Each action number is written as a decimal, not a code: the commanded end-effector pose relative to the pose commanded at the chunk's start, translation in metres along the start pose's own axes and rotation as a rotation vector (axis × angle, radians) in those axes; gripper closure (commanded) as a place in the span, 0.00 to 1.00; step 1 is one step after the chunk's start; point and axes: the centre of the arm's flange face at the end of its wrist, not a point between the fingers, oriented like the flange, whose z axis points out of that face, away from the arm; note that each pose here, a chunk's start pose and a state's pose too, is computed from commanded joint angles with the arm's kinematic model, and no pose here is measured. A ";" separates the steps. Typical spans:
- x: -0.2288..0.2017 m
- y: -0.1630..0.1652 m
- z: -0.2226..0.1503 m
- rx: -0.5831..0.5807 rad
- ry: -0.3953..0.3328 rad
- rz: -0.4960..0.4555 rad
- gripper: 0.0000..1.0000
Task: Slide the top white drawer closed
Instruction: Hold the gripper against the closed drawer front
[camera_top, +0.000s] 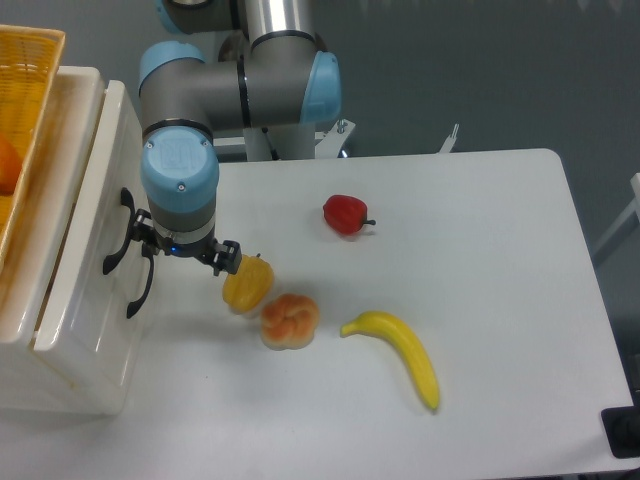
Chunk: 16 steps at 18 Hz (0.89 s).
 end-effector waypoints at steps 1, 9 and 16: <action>0.001 0.000 -0.001 0.001 -0.001 0.002 0.00; 0.003 -0.001 -0.001 0.002 0.000 0.003 0.00; 0.003 -0.001 -0.001 0.002 0.000 -0.001 0.00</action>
